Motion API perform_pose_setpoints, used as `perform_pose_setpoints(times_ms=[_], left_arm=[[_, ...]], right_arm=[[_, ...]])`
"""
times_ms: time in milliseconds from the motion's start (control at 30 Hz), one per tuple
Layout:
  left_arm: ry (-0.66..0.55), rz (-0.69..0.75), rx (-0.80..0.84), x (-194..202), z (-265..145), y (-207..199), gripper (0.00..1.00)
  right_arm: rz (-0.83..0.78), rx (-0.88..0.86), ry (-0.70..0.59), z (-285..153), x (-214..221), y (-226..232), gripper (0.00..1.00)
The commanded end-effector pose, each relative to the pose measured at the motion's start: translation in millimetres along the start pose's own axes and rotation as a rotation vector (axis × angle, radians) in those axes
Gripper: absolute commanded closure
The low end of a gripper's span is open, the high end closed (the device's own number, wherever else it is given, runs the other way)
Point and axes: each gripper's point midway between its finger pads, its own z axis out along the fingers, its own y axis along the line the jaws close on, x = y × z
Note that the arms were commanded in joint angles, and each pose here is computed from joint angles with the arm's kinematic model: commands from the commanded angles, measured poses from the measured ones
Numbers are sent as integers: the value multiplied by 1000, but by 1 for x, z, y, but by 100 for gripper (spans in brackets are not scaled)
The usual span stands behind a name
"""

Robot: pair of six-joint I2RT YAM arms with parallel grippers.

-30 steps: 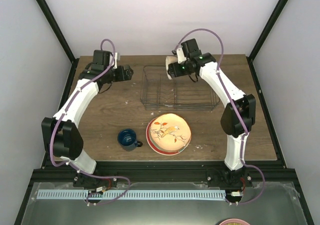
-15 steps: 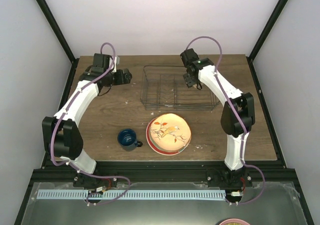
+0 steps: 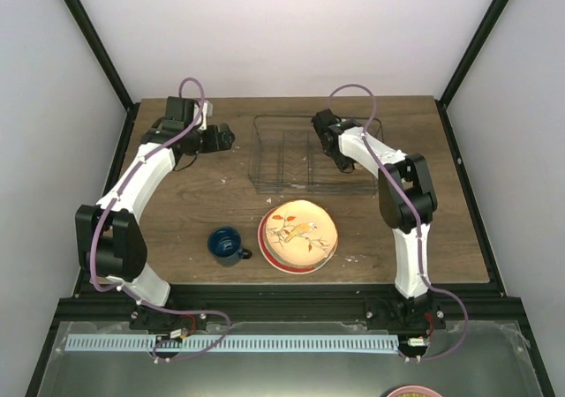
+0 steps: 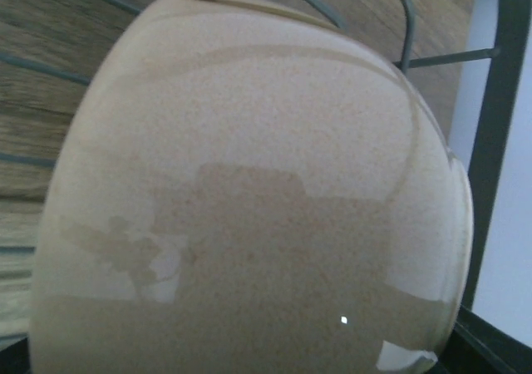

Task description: Load the mixed dishes into the dish rack

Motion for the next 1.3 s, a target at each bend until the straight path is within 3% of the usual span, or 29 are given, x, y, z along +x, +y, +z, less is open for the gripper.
perform_pose_setpoints(times_ms=[0,133,367,933,1100,1267], left_arm=[[-12,-6,19,-2,-3,-3,7],[-7,-8,19,-1,-1,-3,7],[0,-11,27,-2,1,-4,7],[28,-10,32,1,7,-4,7],[61,-3,28,8,8,-2,7],[145,15,-58,32,2,14,7]], right_arm=[[33,136,-10,8,-2,-13,72],[19,112,-17,10,-3,-7,64],[5,60,-25,4,-2,3,1],[-81,-73,-75,-41,-5,47,0],[-68,-232,-87,-82,-6,60,0],[21,-489,-223,-139,-36,66,0]])
